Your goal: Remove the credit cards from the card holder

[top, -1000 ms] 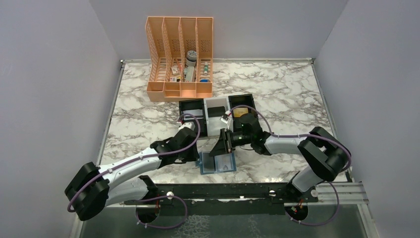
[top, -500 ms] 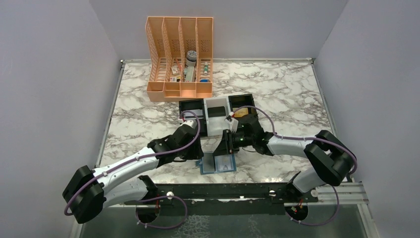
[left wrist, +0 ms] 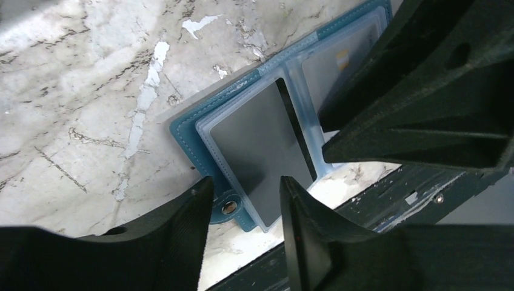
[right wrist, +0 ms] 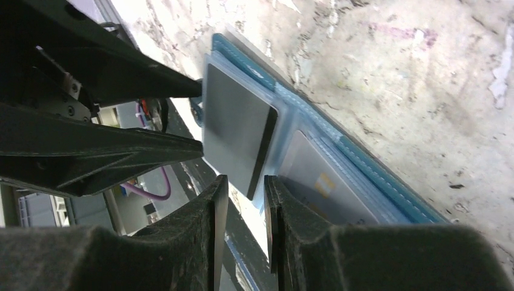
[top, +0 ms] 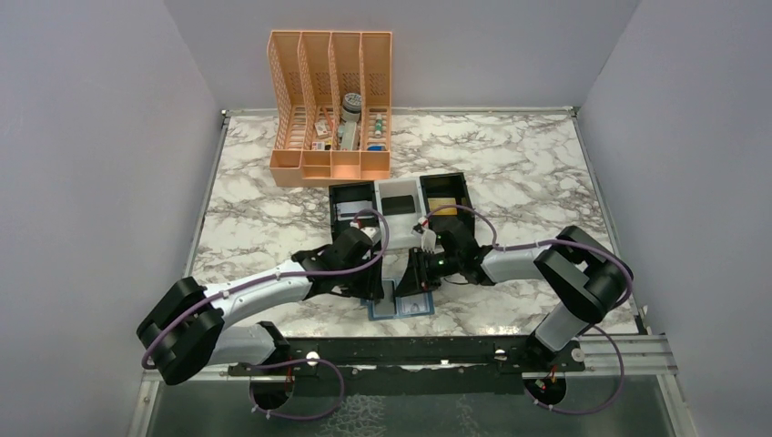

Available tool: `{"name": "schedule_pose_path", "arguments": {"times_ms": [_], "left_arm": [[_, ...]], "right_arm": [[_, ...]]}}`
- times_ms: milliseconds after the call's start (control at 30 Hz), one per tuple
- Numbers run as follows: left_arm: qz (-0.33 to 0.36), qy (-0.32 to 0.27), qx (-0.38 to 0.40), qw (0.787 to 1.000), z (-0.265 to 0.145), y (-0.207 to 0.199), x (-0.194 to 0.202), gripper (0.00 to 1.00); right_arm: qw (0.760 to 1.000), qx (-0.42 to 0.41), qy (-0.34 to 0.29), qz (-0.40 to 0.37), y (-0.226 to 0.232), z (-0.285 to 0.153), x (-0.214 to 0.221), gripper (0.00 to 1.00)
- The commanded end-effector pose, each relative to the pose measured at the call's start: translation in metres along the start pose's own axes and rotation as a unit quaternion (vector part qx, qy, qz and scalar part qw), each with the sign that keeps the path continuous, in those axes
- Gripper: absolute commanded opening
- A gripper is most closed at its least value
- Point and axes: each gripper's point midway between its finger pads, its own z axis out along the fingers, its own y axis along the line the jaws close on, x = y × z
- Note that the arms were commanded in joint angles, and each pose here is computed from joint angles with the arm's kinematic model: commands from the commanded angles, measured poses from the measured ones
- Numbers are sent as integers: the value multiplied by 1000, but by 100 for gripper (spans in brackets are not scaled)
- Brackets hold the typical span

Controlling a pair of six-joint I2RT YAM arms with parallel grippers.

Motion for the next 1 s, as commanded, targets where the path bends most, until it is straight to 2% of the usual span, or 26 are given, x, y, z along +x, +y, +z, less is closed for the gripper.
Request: {"name": "schedule_pose_path", "arguments": {"times_ms": [0,400,467,567,800,967], "left_arm": [[18,5,15,1000,-4,-6,2,44],[2,16,-64,998,-17,25,14,26],[1,8,-71,997,-21,25,10,26],[0,-15,-67,998,-26,18,-4,38],[-8,-67,-9,998,-47,-25,-46,38],[-22,-58,33,998,-49,-44,-46,38]], "right_arm": [[999,34,-4,1,-13,3,-2,29],[999,32,-9,0,-10,3,-5,29],[1000,27,-7,-2,-8,2,-5,29],[1000,22,-7,-6,-6,3,-5,30],[999,34,-17,-16,1,-1,-15,30],[998,35,-35,-28,8,-6,-24,28]]}}
